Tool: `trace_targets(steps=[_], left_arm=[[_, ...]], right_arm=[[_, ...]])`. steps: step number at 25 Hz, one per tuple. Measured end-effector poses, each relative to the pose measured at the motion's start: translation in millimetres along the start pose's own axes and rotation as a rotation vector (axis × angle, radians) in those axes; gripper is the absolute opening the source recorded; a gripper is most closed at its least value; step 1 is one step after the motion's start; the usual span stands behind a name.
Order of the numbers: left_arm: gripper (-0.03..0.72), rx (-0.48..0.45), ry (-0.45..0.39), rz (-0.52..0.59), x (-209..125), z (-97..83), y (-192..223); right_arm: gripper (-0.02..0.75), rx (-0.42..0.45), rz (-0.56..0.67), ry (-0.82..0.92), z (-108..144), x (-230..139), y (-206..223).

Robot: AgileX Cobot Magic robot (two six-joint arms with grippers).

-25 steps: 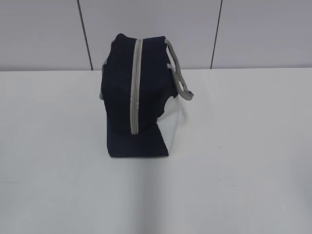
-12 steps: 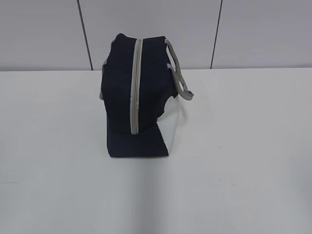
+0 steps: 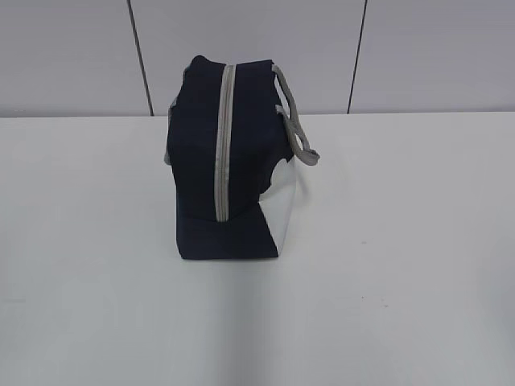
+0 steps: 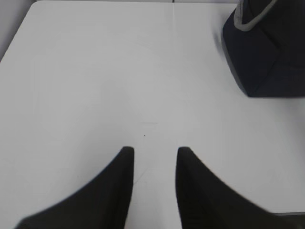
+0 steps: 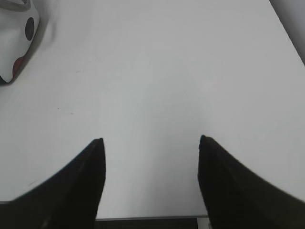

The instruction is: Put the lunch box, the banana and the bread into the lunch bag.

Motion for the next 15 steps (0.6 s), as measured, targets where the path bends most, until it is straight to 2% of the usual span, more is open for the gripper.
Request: trace_targets(steps=[15], left_arm=[[0.235,0.0,0.0,0.001,-0.2,0.0,0.2]], right_arm=[[0.457,0.0,0.0,0.0,0.0,0.0,0.0]])
Point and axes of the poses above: a point on each arm's last joint axis where the gripper is mounted, y pointing out along that axis toward the gripper, z along the wrist's bending axis when the last joint is at zero, x = y × z, the point moved 3 cm from there along y, pointing out along that axis toward the gripper, and after that the axes turned 2 degrees about -y, right-handed, at the moved point
